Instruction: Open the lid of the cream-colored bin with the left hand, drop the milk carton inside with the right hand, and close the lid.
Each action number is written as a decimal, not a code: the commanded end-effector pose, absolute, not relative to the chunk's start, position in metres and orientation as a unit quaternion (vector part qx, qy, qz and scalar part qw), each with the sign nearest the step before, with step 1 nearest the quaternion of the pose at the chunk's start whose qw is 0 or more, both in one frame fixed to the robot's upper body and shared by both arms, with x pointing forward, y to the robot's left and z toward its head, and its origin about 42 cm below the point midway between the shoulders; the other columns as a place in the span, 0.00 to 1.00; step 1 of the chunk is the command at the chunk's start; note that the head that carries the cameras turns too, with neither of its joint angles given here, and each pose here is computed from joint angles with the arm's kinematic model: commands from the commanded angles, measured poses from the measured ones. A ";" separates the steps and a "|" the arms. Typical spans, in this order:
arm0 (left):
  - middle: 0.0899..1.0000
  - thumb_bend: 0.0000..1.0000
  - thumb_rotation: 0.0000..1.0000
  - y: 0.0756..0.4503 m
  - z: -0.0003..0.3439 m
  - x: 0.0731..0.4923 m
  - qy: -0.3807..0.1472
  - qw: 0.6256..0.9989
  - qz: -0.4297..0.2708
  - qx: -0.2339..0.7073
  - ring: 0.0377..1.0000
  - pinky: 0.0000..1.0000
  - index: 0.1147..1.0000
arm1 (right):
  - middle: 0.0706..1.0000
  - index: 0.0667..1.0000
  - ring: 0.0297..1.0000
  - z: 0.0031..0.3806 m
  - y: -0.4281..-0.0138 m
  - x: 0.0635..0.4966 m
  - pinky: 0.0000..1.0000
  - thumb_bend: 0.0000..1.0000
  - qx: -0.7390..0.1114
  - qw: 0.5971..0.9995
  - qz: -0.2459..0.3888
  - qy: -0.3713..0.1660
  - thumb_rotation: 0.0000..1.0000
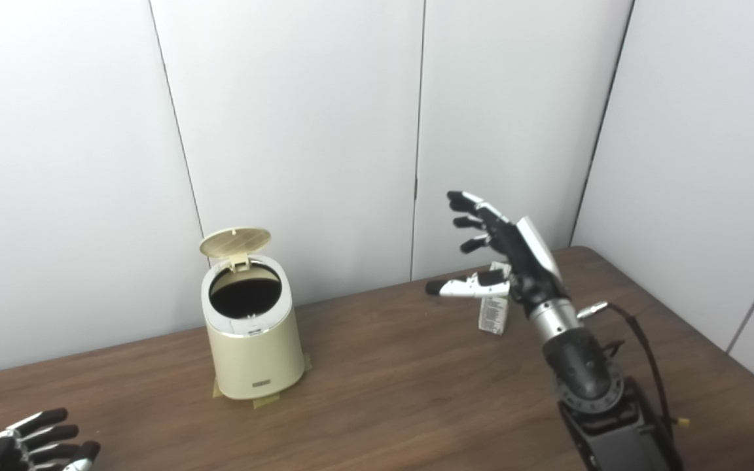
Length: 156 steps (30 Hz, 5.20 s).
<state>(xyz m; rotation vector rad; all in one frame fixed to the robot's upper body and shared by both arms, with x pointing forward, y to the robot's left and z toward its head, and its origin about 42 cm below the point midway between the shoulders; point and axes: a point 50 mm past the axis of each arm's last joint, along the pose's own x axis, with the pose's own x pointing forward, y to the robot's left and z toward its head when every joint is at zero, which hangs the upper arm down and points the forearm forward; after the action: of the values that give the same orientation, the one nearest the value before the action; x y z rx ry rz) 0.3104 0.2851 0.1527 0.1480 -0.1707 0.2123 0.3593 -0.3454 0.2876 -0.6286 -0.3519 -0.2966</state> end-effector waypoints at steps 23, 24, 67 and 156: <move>0.50 0.51 0.07 0.288 0.174 0.316 -0.125 0.986 0.103 0.047 0.48 0.41 0.43 | 0.89 0.86 0.87 0.263 -0.416 0.414 0.75 0.80 -0.277 0.947 -0.143 -0.080 0.14; 0.50 0.51 0.07 0.289 0.174 0.316 -0.126 0.986 0.103 0.046 0.48 0.41 0.43 | 0.87 0.85 0.85 0.258 -0.416 0.414 0.74 0.78 -0.273 0.947 -0.150 -0.078 0.13; 0.42 0.52 0.00 0.291 0.173 0.310 -0.117 0.986 0.093 0.070 0.47 0.40 0.45 | 0.81 0.80 0.78 0.186 -0.401 0.441 0.71 0.76 -0.249 0.947 -0.204 -0.022 0.08; 0.41 0.51 0.00 0.207 0.162 0.310 -0.128 0.986 0.077 0.076 0.48 0.41 0.47 | 0.42 0.47 0.34 0.319 -0.114 0.480 0.30 0.53 -0.127 0.957 -0.009 -0.259 0.00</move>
<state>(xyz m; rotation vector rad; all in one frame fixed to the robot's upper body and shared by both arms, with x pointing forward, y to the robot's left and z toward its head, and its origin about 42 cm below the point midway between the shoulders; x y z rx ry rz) 0.3053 0.2130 0.1456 0.1515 -0.1808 0.1457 0.4752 -0.1255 0.2705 -0.2888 -0.3523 -0.0210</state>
